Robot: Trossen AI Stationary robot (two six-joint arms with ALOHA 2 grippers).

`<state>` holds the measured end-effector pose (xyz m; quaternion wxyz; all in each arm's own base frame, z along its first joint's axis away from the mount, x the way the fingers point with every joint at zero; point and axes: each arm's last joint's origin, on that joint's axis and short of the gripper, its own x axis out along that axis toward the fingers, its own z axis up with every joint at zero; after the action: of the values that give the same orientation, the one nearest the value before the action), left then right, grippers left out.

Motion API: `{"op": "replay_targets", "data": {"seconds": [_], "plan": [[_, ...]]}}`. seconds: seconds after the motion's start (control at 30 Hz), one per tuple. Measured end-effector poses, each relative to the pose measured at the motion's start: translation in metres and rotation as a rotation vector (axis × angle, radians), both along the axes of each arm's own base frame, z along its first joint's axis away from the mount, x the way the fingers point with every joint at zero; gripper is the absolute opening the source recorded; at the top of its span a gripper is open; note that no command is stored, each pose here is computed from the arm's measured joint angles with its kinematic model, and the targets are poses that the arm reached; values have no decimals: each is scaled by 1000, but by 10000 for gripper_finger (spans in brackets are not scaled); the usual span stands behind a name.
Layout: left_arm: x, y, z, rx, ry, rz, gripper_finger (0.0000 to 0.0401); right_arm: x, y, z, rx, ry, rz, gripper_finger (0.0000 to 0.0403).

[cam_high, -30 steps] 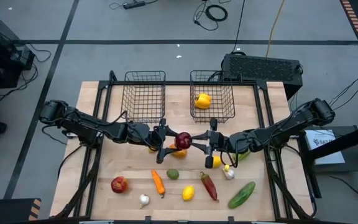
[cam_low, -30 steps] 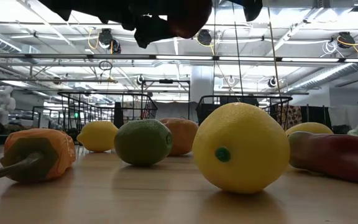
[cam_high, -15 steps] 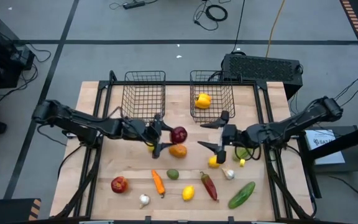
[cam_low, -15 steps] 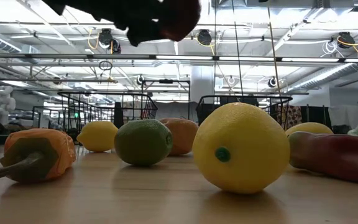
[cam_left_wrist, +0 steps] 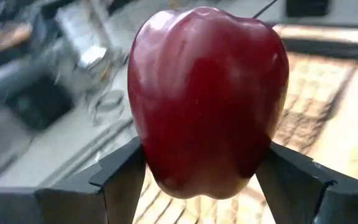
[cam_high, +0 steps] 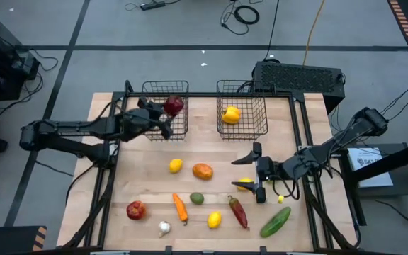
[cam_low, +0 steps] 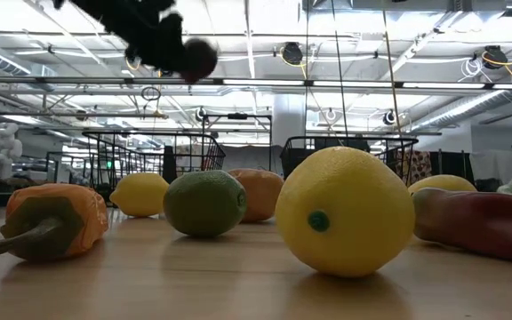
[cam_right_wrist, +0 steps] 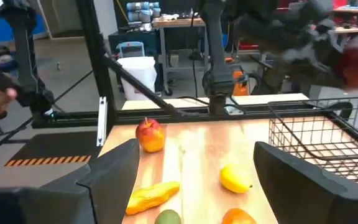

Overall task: Sort produce into baskets
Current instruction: Put the top red apple into the left mesh basket

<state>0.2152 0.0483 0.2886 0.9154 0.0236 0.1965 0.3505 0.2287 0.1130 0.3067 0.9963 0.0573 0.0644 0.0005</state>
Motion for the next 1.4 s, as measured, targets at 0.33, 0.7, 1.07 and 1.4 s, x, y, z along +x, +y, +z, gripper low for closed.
{"op": "replay_targets", "data": {"seconds": [0.33, 0.7, 1.07, 1.4], "plan": [[-2, 48, -62, -175, -68, 259, 277, 0, 0, -1, -41, 1, 3, 306], [10, 94, -102, -173, -192, 411, 277, 0, 0, -1, -59, 8, 5, 306], [16, 107, -129, -214, -143, 407, 306, 0, 0, -3, -79, 20, 7, 306], [17, 110, -132, -220, -148, 402, 336, 0, 0, -3, -79, 21, 7, 306]]}}
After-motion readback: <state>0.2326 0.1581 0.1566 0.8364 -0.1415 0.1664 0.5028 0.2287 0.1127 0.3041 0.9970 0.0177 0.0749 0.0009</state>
